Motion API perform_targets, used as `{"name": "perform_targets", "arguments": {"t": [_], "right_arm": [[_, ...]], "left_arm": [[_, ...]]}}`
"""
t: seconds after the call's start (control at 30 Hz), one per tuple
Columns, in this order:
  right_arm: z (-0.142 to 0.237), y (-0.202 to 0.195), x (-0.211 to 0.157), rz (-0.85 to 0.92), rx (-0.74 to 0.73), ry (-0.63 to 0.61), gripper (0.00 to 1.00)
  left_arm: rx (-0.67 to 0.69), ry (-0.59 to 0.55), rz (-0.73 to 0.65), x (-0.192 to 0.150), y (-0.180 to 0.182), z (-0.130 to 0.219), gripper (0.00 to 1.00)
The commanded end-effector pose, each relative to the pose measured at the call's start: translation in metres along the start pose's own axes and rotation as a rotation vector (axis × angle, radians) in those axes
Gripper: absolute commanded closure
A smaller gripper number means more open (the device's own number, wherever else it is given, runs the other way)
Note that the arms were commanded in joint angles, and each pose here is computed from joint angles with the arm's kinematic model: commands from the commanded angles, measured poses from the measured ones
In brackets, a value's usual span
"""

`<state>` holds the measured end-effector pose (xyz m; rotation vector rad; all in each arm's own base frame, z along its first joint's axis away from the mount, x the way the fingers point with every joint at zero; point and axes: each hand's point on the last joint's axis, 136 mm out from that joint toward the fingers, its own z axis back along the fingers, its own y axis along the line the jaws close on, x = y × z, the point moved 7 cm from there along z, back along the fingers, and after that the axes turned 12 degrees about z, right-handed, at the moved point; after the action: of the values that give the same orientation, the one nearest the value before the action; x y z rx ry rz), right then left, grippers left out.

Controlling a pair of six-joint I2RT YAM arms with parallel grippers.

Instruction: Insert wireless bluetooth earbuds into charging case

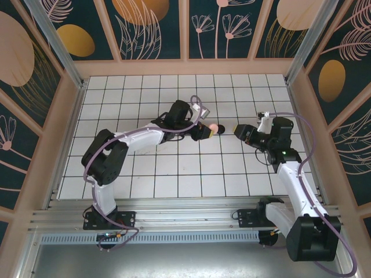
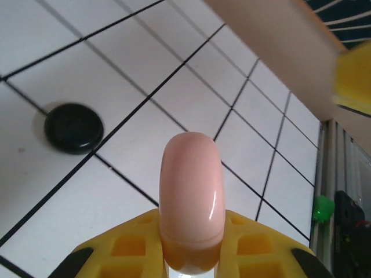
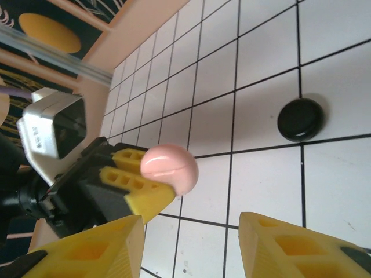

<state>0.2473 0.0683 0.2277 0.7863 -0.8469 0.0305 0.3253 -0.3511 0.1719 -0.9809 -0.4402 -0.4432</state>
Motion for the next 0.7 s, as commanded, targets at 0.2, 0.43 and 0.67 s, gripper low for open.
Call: {"name": "perform_targets", "arguments": {"t": [0.2,0.43,0.67], "right_arm": [[0.008,-0.003,-0.010,-0.062,-0.038,-0.038,0.53],[0.011,0.000,-0.009,-0.052,-0.041,-0.049,0.53],[0.010,0.001,-0.008,-0.051,-0.030,-0.051,0.53]], "left_arm": [[0.252,0.083,0.374,0.007,0.061,-0.026,0.93],[0.318,0.110,0.478,0.008,0.089,-0.035,0.91],[0.319,0.124,0.505,0.008,0.097,-0.044,0.86]]}}
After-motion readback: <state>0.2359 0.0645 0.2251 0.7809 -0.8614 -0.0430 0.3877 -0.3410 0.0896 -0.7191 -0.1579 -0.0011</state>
